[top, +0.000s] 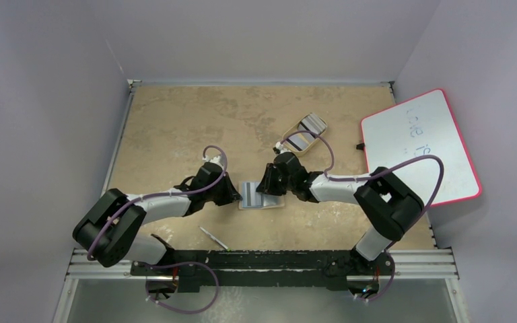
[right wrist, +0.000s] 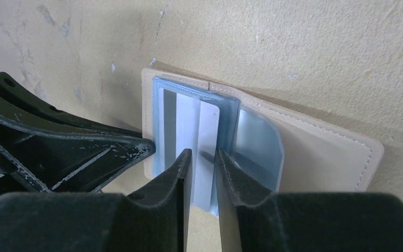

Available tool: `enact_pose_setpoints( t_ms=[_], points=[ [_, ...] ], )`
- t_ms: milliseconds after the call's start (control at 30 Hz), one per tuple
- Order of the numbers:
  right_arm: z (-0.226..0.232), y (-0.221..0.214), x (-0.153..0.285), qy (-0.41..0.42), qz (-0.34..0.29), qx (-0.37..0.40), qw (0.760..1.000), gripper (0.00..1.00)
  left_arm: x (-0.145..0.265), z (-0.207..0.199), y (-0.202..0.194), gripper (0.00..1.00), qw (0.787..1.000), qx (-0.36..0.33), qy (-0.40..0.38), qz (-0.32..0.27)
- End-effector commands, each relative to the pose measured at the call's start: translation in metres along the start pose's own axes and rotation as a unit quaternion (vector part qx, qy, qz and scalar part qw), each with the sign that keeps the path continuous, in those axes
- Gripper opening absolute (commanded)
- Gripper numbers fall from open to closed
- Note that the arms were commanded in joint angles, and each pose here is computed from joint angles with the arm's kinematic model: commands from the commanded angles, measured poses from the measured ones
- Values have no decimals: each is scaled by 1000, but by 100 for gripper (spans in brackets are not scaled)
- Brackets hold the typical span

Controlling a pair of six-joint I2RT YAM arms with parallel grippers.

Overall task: Put the credit cards into the card holder
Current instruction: Insert the credit card into the card holder.

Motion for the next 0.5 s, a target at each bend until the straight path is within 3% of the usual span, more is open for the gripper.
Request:
enact_pose_setpoints(
  t_ms=[0,333,467],
  points=[
    [18,1,-2,47,2,10,999,23,-2,-5,7,0,1000,-11,-12,-5],
    [10,-8,3,34,28,-1,999,24,-2,-4,10,0,1000,-13,14,1],
    [13,-4,20,33,10,1,999,27,6,-2,17,8,998,-12,53,-6]
  ],
)
Point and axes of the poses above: each gripper's point midway between its finger pads, its own x axis back along the fingers, its own z axis along the line the jaws close on, y = z × x, the point moved 9 cm from there along x, back along the fingers, and after that the axes turned 14 degrees about -x, right-handed, at the moved point
